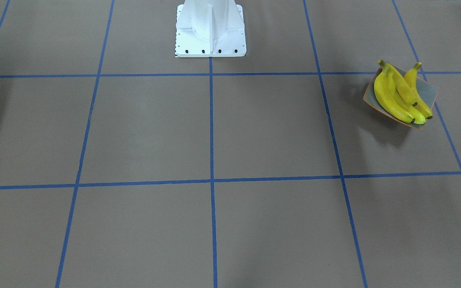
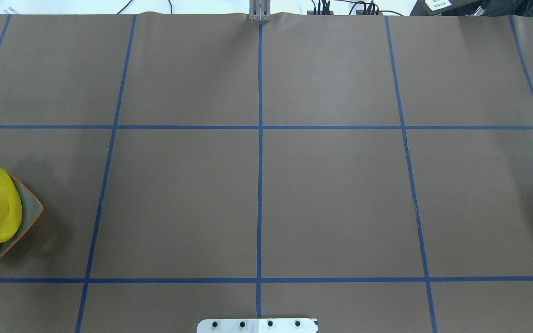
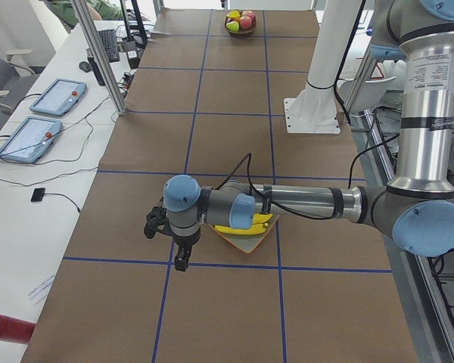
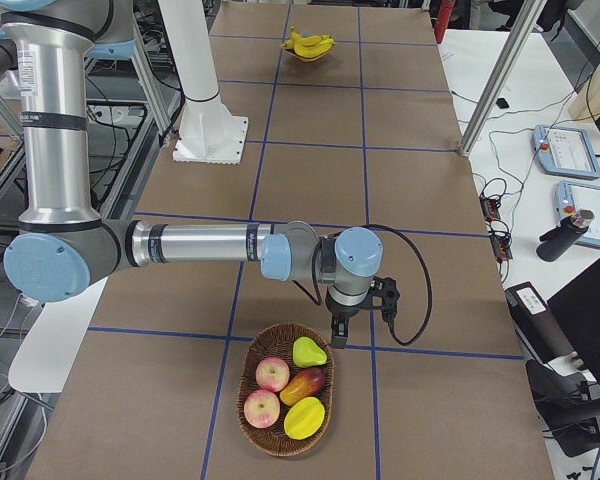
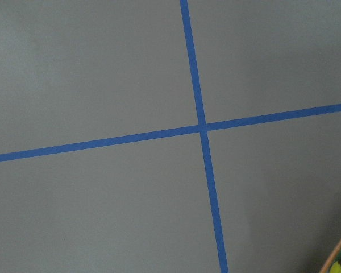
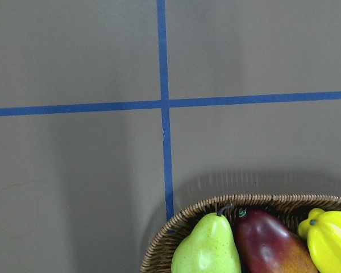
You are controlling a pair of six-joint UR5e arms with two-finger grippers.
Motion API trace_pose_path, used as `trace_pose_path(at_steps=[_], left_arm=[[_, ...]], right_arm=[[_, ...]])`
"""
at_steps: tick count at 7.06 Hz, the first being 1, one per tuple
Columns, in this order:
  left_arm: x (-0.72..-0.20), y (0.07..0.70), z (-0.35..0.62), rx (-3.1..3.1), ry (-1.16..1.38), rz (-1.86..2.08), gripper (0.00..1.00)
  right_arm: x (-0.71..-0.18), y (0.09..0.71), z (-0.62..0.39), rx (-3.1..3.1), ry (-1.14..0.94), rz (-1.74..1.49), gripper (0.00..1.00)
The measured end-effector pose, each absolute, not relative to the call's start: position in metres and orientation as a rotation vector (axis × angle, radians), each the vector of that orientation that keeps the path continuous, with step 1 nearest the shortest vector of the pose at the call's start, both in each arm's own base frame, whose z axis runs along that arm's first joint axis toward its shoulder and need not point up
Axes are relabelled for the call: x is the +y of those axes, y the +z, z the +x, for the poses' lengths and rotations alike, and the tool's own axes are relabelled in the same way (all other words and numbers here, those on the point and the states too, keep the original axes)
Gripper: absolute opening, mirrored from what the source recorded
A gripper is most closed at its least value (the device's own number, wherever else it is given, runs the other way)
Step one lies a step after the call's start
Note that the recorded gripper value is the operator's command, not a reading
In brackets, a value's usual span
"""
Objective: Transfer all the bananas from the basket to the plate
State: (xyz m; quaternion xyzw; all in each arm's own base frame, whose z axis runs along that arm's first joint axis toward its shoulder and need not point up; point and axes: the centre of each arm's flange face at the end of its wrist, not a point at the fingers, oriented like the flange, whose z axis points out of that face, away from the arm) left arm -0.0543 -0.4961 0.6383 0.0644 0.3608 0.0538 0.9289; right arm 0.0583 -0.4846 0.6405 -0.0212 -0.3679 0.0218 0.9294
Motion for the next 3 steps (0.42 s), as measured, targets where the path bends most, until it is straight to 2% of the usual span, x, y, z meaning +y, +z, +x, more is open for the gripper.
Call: trace_pose_path(at_steps=[3], left_arm=[[-0.4968, 0.6394, -0.0543, 0.739, 0.11, 0.13, 1.0]], right_arm=[[-0.4831, 0.6416, 0.0583, -0.753, 0.045, -0.045, 0.99]])
